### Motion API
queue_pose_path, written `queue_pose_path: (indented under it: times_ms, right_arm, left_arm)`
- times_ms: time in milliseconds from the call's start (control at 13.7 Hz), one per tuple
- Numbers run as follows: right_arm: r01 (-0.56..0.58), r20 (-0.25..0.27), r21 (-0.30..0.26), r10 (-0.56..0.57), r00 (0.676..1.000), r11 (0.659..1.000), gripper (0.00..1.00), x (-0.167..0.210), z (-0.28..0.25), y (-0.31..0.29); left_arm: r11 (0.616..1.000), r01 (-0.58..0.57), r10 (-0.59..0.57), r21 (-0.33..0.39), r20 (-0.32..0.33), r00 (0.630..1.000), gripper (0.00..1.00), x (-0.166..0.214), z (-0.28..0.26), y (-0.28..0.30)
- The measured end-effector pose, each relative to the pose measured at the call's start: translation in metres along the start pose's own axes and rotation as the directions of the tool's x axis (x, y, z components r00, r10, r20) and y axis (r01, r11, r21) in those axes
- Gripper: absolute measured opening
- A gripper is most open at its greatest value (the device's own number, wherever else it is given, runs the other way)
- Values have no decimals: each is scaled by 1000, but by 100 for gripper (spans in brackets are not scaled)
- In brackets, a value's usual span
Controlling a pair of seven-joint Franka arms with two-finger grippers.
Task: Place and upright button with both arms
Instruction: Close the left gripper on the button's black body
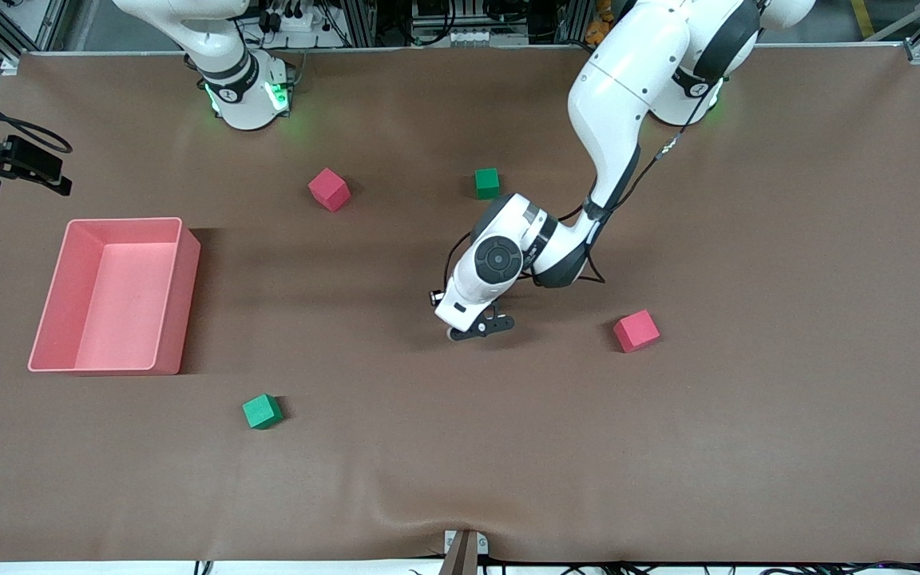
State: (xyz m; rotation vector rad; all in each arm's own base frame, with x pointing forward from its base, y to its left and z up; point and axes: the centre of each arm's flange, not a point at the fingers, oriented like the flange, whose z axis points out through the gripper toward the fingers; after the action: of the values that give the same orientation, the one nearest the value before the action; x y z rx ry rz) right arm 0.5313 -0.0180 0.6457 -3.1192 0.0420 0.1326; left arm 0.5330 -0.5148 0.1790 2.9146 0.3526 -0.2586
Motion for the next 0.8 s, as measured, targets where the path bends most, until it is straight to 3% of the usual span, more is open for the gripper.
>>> queue_pose_path:
  times_ms: [438,802]
  right_arm:
    - [1,8,0,-1,1000,1000,100,0,4,0]
    - [1,9,0,-1,1000,1000,100,0,4,0]
  left_arm:
    - [1000,-1,1,18,20,1000,42,0,-6,0]
    - [1000,28,-29,-5,-28,999,42,-3,-50,14]
